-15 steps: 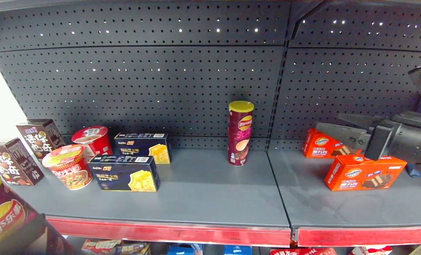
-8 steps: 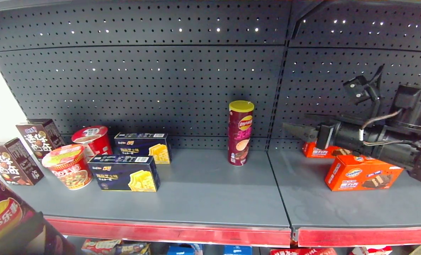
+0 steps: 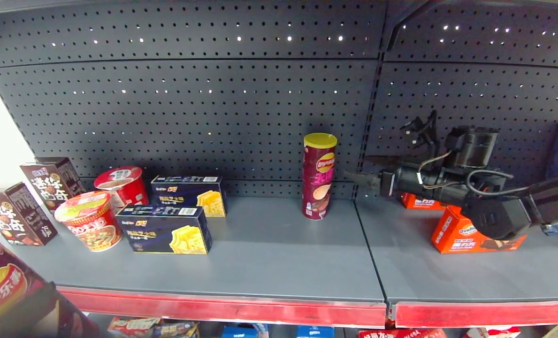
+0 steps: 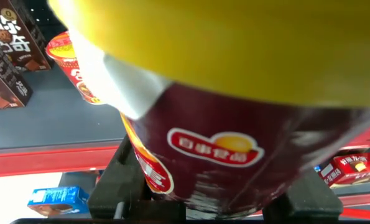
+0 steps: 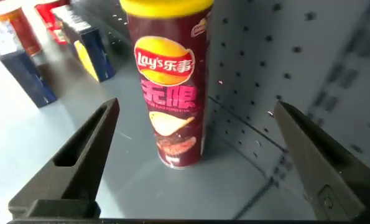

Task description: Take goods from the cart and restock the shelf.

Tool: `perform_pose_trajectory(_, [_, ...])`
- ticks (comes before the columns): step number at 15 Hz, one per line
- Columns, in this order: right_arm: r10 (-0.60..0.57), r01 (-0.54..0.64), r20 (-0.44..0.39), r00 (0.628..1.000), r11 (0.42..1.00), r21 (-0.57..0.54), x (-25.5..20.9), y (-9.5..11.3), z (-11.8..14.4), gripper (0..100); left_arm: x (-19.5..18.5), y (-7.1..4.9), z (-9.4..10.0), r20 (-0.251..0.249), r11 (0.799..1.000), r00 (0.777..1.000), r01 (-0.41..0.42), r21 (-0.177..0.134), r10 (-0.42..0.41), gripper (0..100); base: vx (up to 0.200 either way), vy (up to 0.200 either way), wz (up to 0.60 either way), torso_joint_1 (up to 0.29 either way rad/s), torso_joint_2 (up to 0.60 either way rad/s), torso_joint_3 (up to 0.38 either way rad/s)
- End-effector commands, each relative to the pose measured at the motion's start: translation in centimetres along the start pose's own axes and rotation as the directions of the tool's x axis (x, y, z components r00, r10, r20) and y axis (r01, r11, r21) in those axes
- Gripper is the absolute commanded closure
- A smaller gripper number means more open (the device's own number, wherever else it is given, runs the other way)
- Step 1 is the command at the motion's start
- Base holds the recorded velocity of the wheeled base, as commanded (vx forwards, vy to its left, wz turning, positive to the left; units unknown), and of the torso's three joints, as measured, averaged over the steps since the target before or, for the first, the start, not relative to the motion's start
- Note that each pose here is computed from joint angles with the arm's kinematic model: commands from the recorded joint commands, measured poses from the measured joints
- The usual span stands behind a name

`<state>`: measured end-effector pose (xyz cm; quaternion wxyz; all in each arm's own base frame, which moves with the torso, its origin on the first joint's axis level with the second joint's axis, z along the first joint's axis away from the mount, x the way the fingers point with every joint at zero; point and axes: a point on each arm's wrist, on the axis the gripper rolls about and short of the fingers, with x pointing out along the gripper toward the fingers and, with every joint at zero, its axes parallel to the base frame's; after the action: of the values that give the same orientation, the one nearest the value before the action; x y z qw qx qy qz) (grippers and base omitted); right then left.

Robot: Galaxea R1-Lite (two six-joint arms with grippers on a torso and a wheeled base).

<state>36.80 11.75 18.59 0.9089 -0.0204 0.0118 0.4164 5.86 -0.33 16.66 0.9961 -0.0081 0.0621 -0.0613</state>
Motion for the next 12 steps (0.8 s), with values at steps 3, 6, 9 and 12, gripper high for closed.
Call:
perform_pose_trajectory(3, [0.061,-0.060,-0.026,0.998,0.998,0.017,2.5,-0.7,-3.2,0,0.0,0.0,0.0,0.000,1.000,1.000,0.001,0.000,-0.001,100,0.000,0.000,0.00,0.000,0.00,0.000])
perform_pose_trajectory(6, [0.103,-0.103,-0.020,0.994,0.995,0.018,3.6,-0.6,-4.2,0,0.0,0.0,-0.1,-0.005,1.000,1.000,0.001,-0.015,-0.001,100,0.000,0.000,0.00,0.000,0.00,0.000])
perform_pose_trajectory(9, [0.151,-0.150,-0.026,0.988,0.988,0.026,4.7,-0.6,-5.5,0,0.0,0.0,-0.2,-0.008,0.999,1.000,-0.003,-0.044,0.003,100,0.000,0.000,0.00,0.000,0.00,0.000])
perform_pose_trajectory(12, [0.169,-0.168,-0.027,0.985,0.985,0.030,5.8,-1.1,-6.6,0,-0.2,0.0,-0.3,-0.003,0.999,1.000,-0.003,-0.042,0.002,100,0.000,0.000,0.00,0.000,0.00,0.000])
